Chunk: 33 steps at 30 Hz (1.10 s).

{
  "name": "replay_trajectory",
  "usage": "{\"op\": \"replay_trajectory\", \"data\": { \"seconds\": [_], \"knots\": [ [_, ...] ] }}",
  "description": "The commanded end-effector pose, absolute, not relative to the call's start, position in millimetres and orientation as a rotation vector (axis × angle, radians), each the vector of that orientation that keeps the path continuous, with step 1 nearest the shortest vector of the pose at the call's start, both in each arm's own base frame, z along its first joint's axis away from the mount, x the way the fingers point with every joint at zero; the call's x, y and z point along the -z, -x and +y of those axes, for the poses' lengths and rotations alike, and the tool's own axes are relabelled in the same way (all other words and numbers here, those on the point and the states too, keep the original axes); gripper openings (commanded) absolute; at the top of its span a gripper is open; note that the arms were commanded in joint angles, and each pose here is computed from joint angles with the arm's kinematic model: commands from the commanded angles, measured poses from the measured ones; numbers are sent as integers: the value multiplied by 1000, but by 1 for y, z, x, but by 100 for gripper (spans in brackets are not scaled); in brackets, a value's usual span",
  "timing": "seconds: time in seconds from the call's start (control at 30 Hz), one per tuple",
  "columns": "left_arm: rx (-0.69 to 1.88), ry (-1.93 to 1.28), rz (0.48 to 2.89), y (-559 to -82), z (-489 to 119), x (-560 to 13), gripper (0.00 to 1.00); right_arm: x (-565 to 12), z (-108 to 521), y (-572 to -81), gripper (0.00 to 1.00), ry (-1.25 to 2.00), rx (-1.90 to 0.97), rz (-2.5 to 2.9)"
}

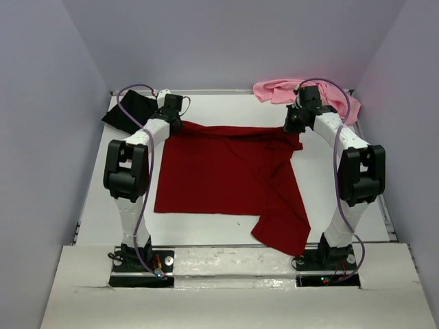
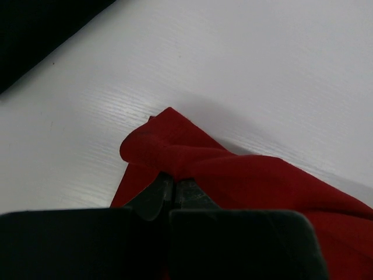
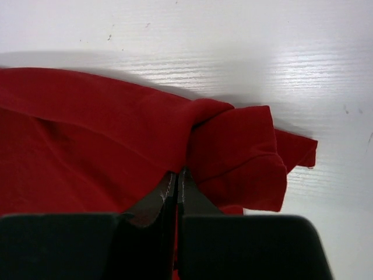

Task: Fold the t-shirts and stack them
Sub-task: Fold the tshirt

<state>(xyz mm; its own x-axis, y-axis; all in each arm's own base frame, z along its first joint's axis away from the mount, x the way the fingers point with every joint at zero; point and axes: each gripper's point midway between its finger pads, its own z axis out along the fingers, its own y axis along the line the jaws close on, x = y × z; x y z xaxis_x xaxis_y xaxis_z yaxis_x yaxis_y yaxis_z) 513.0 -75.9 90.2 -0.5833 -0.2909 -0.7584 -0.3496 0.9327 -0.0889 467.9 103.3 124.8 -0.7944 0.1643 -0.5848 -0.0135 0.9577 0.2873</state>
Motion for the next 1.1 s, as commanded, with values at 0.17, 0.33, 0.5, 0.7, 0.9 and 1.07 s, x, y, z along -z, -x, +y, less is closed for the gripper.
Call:
{"op": "replay_trajectory", "data": {
  "seconds": [0.17, 0.33, 0.5, 0.7, 0.9, 1.07],
  "knots": [
    [-118, 491, 2214, -515, -57, -103, 0, -125, 94, -462, 0, -102, -295, 2491],
    [-130, 509, 2210, -517, -43, -104, 0, -128, 77, -464, 0, -133, -236, 2485],
    [-136, 525, 2192, -518, -34, -107, 0, -134, 60, -466, 0, -156, -212, 2468],
    [-105, 519, 2198, -520, -36, -105, 0, -133, 57, -466, 0, -176, -268, 2472],
    [-119, 514, 2206, -520, -34, -100, 0, -123, 53, -467, 0, -185, -234, 2488],
    [-136, 524, 2206, -521, -28, -97, 0, -120, 46, -472, 0, -209, -212, 2482]
  ]
}}
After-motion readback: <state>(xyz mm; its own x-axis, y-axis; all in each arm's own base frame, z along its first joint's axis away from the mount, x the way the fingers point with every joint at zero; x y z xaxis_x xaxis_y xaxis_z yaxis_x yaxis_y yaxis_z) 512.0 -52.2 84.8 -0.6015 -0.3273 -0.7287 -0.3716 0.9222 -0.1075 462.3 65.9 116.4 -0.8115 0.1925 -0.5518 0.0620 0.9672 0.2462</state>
